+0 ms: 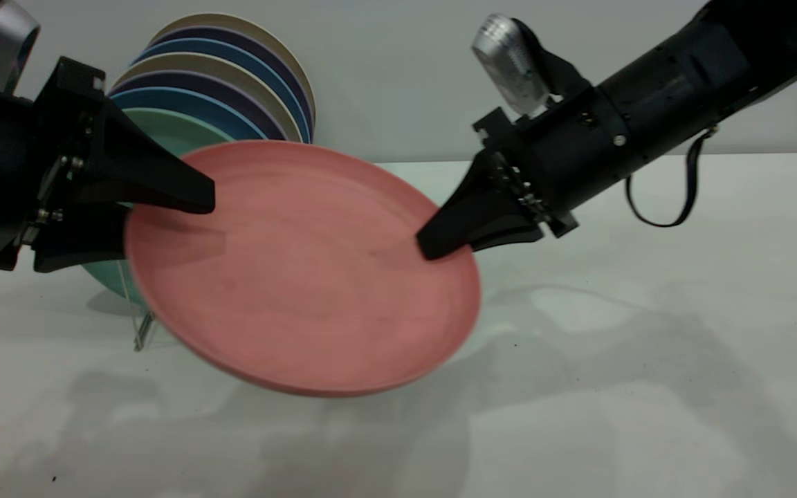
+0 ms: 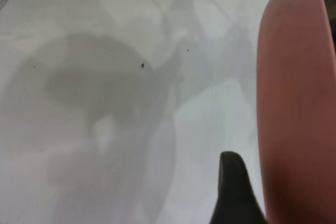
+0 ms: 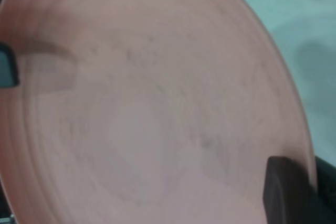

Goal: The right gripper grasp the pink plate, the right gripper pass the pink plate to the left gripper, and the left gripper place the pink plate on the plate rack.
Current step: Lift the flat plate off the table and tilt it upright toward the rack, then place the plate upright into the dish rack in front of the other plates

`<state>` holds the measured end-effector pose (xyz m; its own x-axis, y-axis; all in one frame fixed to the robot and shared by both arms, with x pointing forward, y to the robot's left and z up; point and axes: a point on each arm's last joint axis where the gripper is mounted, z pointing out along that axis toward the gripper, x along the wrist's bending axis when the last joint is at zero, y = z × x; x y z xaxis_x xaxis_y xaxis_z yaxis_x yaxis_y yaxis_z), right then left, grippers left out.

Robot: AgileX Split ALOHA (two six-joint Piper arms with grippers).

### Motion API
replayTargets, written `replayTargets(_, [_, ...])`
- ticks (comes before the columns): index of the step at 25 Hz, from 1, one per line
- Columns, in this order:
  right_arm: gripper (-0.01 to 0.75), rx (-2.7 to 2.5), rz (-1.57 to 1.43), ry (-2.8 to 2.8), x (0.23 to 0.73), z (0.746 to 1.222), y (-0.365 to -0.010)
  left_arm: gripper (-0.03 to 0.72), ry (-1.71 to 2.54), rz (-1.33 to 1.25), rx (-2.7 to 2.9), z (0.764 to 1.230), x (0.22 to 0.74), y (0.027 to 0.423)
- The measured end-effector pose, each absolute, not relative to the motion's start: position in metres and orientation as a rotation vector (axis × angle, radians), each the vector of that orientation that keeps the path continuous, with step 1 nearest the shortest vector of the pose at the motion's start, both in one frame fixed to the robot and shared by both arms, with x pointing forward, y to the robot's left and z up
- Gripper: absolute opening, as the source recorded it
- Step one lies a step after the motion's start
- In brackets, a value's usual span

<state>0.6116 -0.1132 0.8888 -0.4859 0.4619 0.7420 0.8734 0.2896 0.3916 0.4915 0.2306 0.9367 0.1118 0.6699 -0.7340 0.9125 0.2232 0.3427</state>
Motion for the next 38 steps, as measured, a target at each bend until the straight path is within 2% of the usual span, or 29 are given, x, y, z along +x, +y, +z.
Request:
replayTargets(4, [0.013, -1.161, -1.126, -2.05, 0.607, 0.891, -0.099, 0.485, 1.623, -0.351, 1.511, 0.937, 0.491, 0.23])
replayTargets(7, [0.013, -1.146, -1.161, -2.036, 0.606, 0.893, -0.093, 0.436, 1.622, -0.353, 1.51, 0.937, 0.491, 0.23])
replayTargets(10, [0.015, -1.149, -1.188, -2.026, 0.608, 0.895, -0.093, 0.316, 1.616, -0.36, 1.51, 0.937, 0.491, 0.23])
replayTargets(13, [0.022, -1.147, -1.195, -2.031, 0.608, 0.895, -0.093, 0.147, 1.617, -0.356, 1.513, 0.937, 0.491, 0.23])
replayTargets(14, [0.027, -1.151, -1.201, -2.024, 0.609, 0.896, -0.093, 0.133, 1.626, -0.343, 1.517, 0.936, 0.492, 0.231])
replayTargets(16, [0.048, -1.151, -1.205, -2.019, 0.609, 0.896, -0.093, 0.133, 1.626, -0.341, 1.52, 0.936, 0.492, 0.231])
replayTargets(19, [0.119, -1.149, -1.206, -2.017, 0.609, 0.896, -0.093, 0.133, 1.623, -0.342, 1.52, 0.936, 0.492, 0.231])
replayTargets(24, [0.314, -1.17, -1.202, -1.995, 0.609, 0.896, -0.093, 0.133, 1.607, -0.331, 1.534, 0.936, 0.492, 0.231])
replayTargets(27, [0.381, -1.201, -1.192, -1.967, 0.611, 0.897, -0.096, 0.133, 1.604, -0.33, 1.538, 0.936, 0.492, 0.231])
replayTargets(38, [0.402, -1.268, -1.154, -1.862, 0.624, 0.9, -0.149, 0.132, 1.601, -0.325, 1.542, 0.936, 0.492, 0.231])
